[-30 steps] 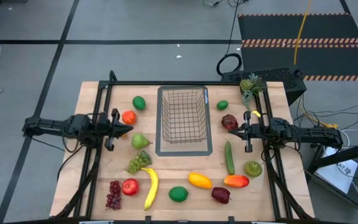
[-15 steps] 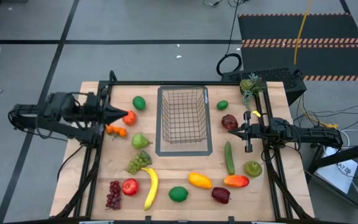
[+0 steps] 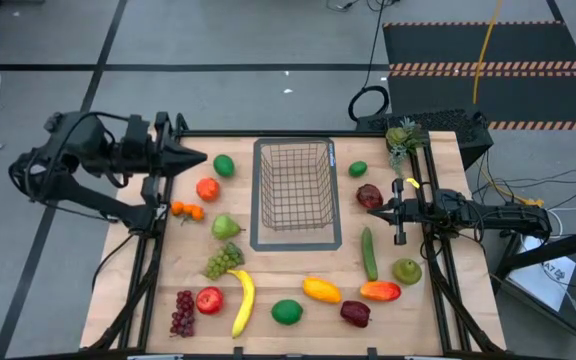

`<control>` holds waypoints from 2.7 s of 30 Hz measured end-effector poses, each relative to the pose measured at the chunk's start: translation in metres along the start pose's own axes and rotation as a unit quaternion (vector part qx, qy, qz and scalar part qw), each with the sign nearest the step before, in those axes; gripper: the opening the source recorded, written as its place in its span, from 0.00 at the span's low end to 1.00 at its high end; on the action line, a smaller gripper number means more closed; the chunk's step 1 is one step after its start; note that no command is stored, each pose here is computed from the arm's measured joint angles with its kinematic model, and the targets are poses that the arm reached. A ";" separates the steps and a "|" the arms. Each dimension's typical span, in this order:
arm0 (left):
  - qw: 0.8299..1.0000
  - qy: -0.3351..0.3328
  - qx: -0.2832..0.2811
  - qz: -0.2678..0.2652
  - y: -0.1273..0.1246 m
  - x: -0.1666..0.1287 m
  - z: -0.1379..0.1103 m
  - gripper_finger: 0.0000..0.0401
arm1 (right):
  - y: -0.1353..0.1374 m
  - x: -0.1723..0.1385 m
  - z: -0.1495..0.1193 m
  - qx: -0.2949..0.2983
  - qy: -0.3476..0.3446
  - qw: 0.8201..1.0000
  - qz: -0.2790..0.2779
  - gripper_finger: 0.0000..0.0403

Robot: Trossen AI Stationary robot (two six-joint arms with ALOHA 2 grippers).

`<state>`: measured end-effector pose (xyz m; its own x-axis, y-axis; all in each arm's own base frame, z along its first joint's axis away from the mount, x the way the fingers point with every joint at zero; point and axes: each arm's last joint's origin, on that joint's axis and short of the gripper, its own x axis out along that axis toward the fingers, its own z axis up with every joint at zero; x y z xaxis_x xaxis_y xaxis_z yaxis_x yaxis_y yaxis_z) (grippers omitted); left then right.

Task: Build produce basket
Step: Put the left green pear into the gold wire basket

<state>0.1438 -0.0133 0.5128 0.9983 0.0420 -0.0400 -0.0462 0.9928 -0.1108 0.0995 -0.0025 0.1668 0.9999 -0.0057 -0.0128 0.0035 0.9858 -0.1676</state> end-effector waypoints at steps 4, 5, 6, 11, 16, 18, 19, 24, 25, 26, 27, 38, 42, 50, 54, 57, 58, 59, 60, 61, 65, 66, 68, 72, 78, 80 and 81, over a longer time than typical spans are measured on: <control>1.000 0.000 0.005 0.011 -0.002 0.010 0.017 0.00 | 0.000 0.000 0.000 0.000 -0.001 1.000 0.000 0.00; 1.000 0.001 0.006 0.014 -0.002 0.012 0.021 0.00 | 0.000 0.000 0.001 0.000 -0.003 1.000 0.000 0.00; 1.000 0.004 0.006 0.015 -0.003 0.014 0.023 0.00 | 0.000 0.000 0.001 0.000 -0.005 1.000 0.000 0.00; 0.999 0.028 0.013 0.017 -0.005 0.024 0.027 0.00 | -0.002 -0.001 0.010 0.076 -0.055 0.996 -0.005 0.00; 0.997 0.035 0.064 0.017 -0.005 0.027 0.025 0.02 | -0.004 -0.003 0.024 0.123 -0.129 0.984 -0.006 0.00; 0.996 0.041 0.080 0.017 -0.005 0.028 0.023 0.02 | -0.005 -0.005 0.029 0.120 -0.155 0.981 -0.006 0.00; 0.995 0.043 0.086 0.016 -0.005 0.029 0.022 0.02 | -0.005 -0.005 0.032 0.123 -0.166 0.978 -0.006 0.00; 0.995 0.046 0.087 0.016 -0.005 0.031 0.021 0.01 | -0.010 -0.006 0.048 0.131 -0.135 0.981 -0.036 0.00; 0.995 0.046 0.087 0.016 -0.005 0.031 0.021 0.01 | -0.012 -0.008 0.060 0.132 -0.135 0.981 -0.043 0.00; 0.995 0.047 0.087 0.016 -0.006 0.032 0.021 0.02 | -0.014 -0.010 0.073 0.132 -0.133 0.981 -0.044 0.00; 0.995 0.048 0.088 0.016 -0.006 0.033 0.020 0.03 | -0.016 -0.011 0.085 0.132 -0.121 0.983 -0.043 0.00; 0.995 0.048 0.090 0.016 -0.006 0.033 0.020 0.01 | -0.038 0.018 0.206 0.133 -0.011 0.990 -0.040 0.00; 0.995 0.050 0.083 0.016 -0.006 0.032 0.020 0.03 | -0.046 0.037 0.244 0.179 -0.010 0.982 -0.055 0.00; 0.994 0.097 0.048 0.022 -0.004 0.031 0.011 0.04 | -0.055 0.067 0.288 0.321 0.032 0.943 -0.084 0.00; 0.991 0.114 0.065 0.022 -0.004 0.030 0.007 0.01 | -0.057 0.076 0.295 0.359 0.030 0.929 -0.085 0.00; 0.990 0.124 0.063 0.023 -0.004 0.033 0.005 0.01 | -0.056 0.081 0.293 0.369 0.037 0.925 -0.086 0.00; 0.989 0.128 0.062 0.025 -0.004 0.033 0.004 0.02 | -0.056 0.081 0.293 0.371 0.037 0.924 -0.087 0.00; 0.989 0.132 0.060 0.026 -0.004 0.034 0.003 0.03 | -0.056 0.081 0.293 0.371 0.036 0.924 -0.087 0.00; 0.989 0.134 0.054 0.029 -0.004 0.034 0.003 0.04 | -0.056 0.081 0.293 0.371 0.035 0.924 -0.087 0.00; 0.989 0.137 0.047 0.030 -0.004 0.035 0.002 0.05 | -0.057 0.080 0.294 0.372 0.034 0.924 -0.087 0.00; 0.985 0.160 0.025 0.060 -0.002 0.038 -0.003 0.06 | -0.057 0.080 0.294 0.388 0.032 0.917 -0.087 0.00; 0.983 0.168 0.016 0.066 -0.002 0.041 -0.006 0.06 | -0.057 0.080 0.294 0.390 0.032 0.916 -0.087 0.00; 0.981 0.180 -0.007 0.079 -0.001 0.044 -0.009 0.06 | -0.056 0.080 0.293 0.387 0.034 0.917 -0.088 0.00; 0.971 0.200 -0.083 0.099 -0.004 0.055 -0.016 0.06 | -0.057 0.078 0.288 0.357 0.062 0.927 -0.094 0.00; 0.952 0.233 -0.163 0.110 -0.020 0.081 -0.033 0.06 | -0.053 0.069 0.281 0.353 0.116 0.926 -0.070 0.00; 0.946 0.247 -0.176 0.112 -0.027 0.091 -0.040 0.06 | -0.052 0.067 0.278 0.353 0.136 0.924 -0.054 0.00; 0.944 0.254 -0.180 0.111 -0.031 0.097 -0.044 0.06 | -0.051 0.066 0.278 0.351 0.143 0.924 -0.046 0.00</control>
<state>0.2403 -0.0448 0.4690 0.8208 0.0942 -0.5634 -0.3526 0.8596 -0.3699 0.1692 -0.0067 0.4481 0.9508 -0.0394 -0.3074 0.1962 0.8443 0.4987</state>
